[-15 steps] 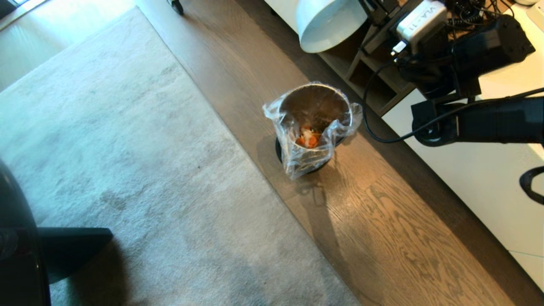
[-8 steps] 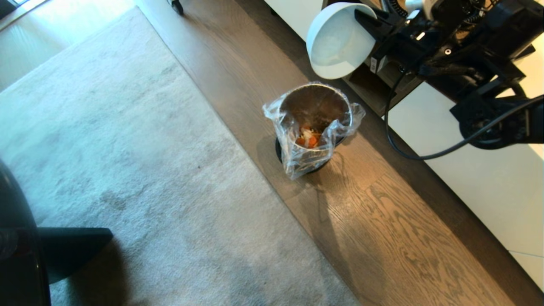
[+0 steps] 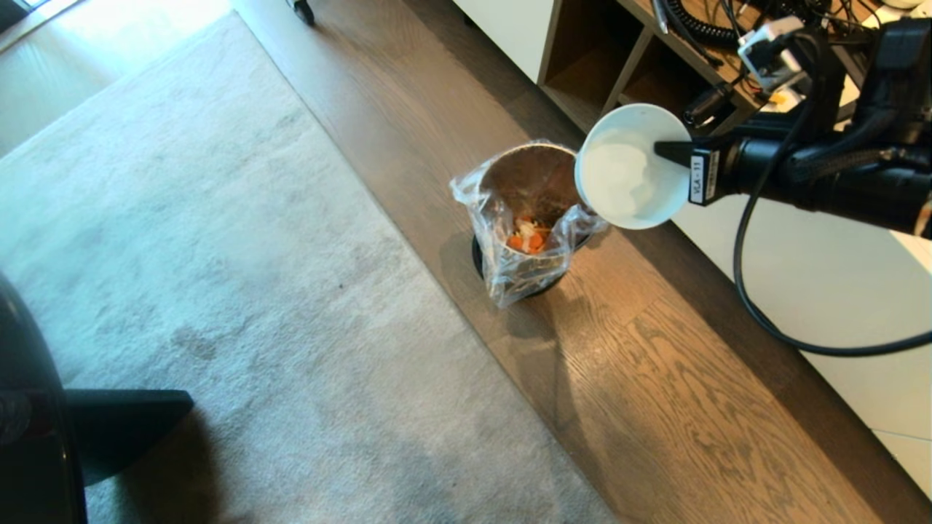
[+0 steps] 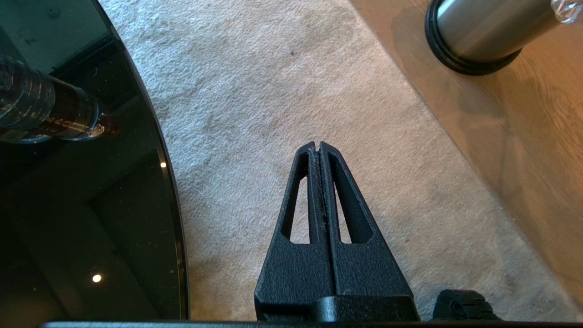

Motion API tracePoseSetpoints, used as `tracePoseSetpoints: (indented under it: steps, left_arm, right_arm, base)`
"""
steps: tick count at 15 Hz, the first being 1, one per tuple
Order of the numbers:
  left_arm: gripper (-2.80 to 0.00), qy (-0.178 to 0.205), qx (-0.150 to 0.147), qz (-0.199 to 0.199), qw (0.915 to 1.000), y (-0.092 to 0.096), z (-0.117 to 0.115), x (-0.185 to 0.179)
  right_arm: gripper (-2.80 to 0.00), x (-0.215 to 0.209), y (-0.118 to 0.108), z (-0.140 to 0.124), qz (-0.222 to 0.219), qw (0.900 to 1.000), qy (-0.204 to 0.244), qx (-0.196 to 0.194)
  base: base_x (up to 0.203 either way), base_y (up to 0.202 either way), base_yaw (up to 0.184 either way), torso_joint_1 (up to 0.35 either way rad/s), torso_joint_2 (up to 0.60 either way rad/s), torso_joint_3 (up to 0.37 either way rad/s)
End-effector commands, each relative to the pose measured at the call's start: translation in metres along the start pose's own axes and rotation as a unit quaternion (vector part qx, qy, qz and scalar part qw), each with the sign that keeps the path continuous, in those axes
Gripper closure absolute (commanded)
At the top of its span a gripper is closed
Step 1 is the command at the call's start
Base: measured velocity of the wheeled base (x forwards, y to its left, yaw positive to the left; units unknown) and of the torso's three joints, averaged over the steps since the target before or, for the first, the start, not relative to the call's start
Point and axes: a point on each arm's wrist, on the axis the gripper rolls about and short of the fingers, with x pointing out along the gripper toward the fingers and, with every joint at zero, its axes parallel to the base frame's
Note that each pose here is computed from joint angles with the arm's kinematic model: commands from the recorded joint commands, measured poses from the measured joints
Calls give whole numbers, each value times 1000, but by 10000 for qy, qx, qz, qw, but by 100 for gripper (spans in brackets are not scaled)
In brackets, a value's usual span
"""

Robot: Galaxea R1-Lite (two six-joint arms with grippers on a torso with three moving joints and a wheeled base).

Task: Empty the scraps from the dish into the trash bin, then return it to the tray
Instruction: Put the bowl back to the table

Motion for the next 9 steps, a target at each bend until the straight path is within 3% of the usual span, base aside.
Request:
tracePoseSetpoints:
  steps: [1, 6, 9]
  left_arm:
    - [0, -4, 0, 2, 10000, 0, 0, 0]
    - [0, -4, -6, 2, 10000, 0, 0, 0]
    - [0, -4, -6, 2, 10000, 0, 0, 0]
  right_arm:
    - [0, -34, 3, -2, -203, 9982, 341, 457]
    - [0, -85, 12, -43, -785, 9809, 1444, 1044]
    - [0, -113, 17, -75, -1336, 9648, 1846, 1312]
  base:
    - [0, 0, 0, 0, 0, 0]
    - [0, 0, 0, 0, 0, 0]
    - [0, 0, 0, 0, 0, 0]
